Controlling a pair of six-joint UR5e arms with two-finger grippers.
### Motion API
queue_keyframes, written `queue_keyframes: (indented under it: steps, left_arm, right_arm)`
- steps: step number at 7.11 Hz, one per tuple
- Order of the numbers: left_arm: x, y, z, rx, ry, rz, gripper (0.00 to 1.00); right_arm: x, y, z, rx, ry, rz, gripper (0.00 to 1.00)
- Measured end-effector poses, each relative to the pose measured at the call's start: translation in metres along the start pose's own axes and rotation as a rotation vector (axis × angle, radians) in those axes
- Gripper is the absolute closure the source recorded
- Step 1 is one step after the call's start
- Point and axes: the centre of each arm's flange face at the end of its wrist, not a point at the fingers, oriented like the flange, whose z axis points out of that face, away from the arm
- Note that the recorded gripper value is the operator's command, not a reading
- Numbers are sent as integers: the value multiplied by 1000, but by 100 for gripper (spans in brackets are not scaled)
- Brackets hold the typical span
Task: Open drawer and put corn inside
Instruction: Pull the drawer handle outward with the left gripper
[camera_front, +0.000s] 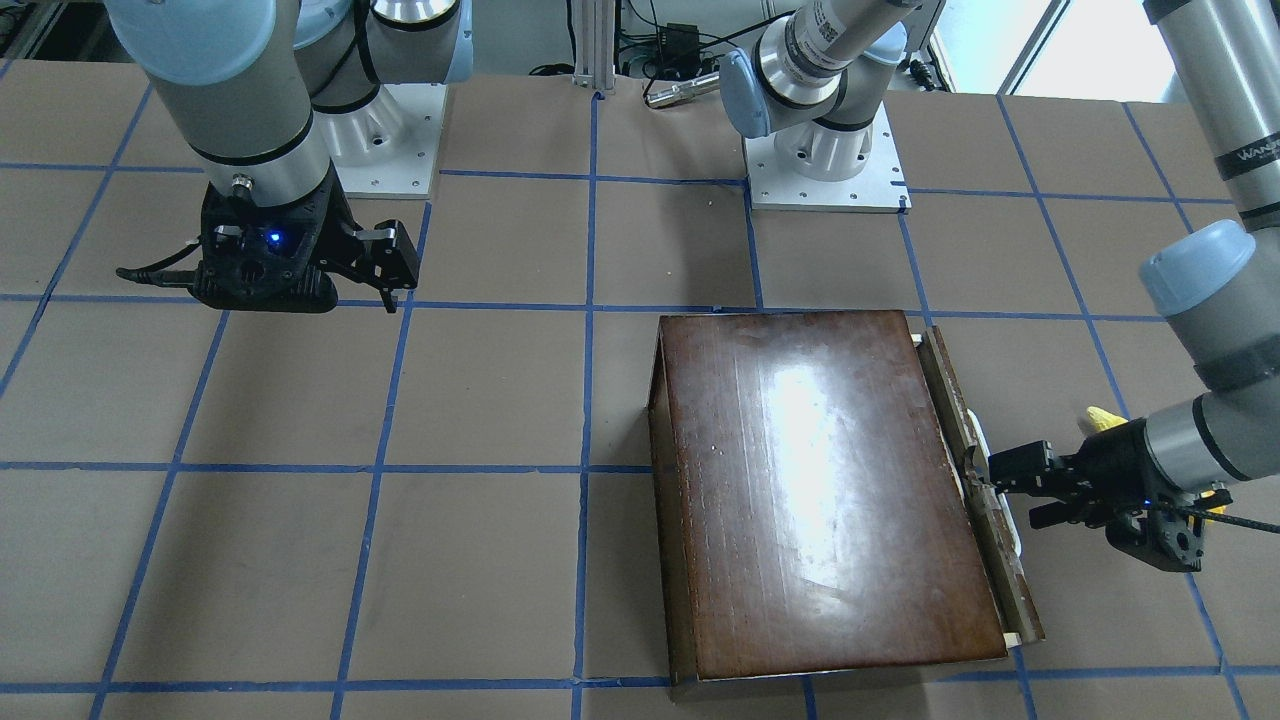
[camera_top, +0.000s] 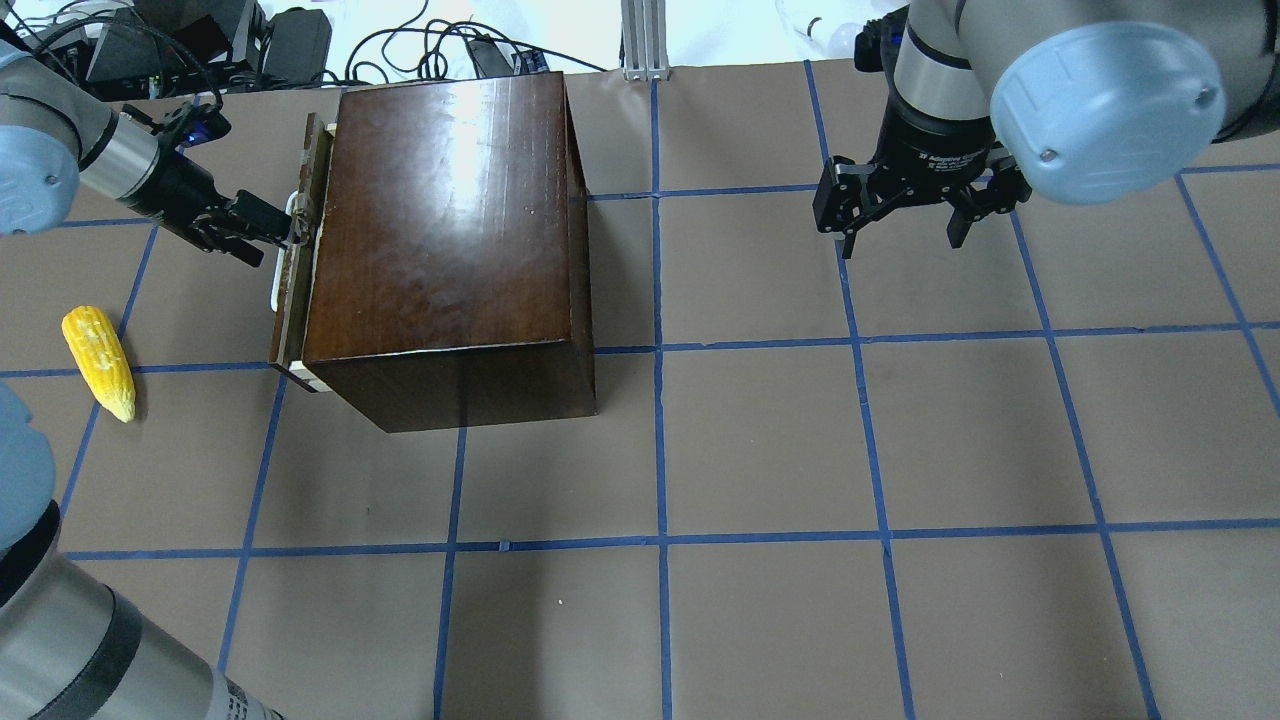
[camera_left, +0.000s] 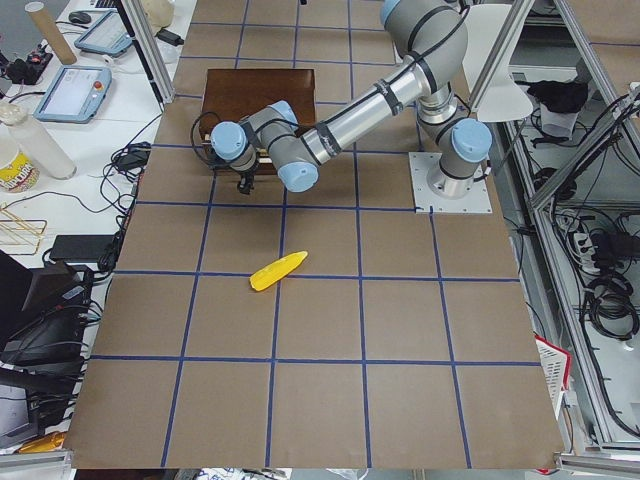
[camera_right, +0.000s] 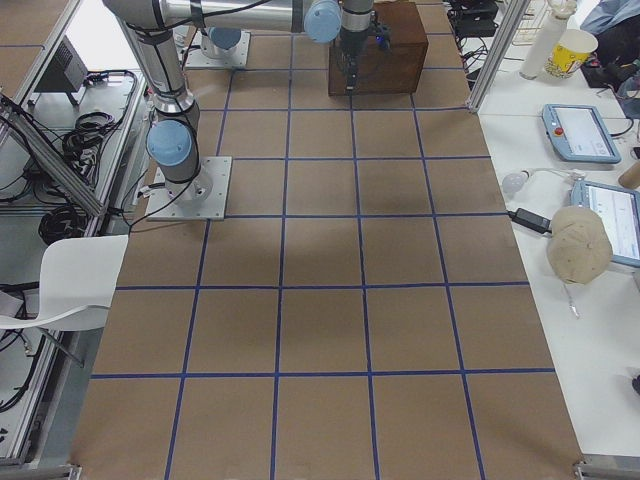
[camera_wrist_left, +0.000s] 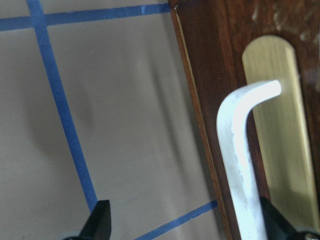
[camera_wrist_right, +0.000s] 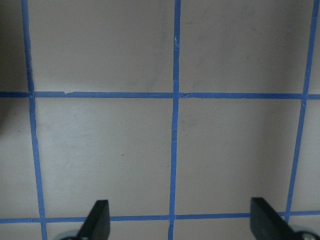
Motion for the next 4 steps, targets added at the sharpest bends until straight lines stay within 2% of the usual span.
queue_keyframes:
  steps: [4]
  left_arm:
    - [-24, 5, -9, 4, -16, 26, 0]
  right_arm:
    - [0, 0, 0, 0, 0, 0, 0]
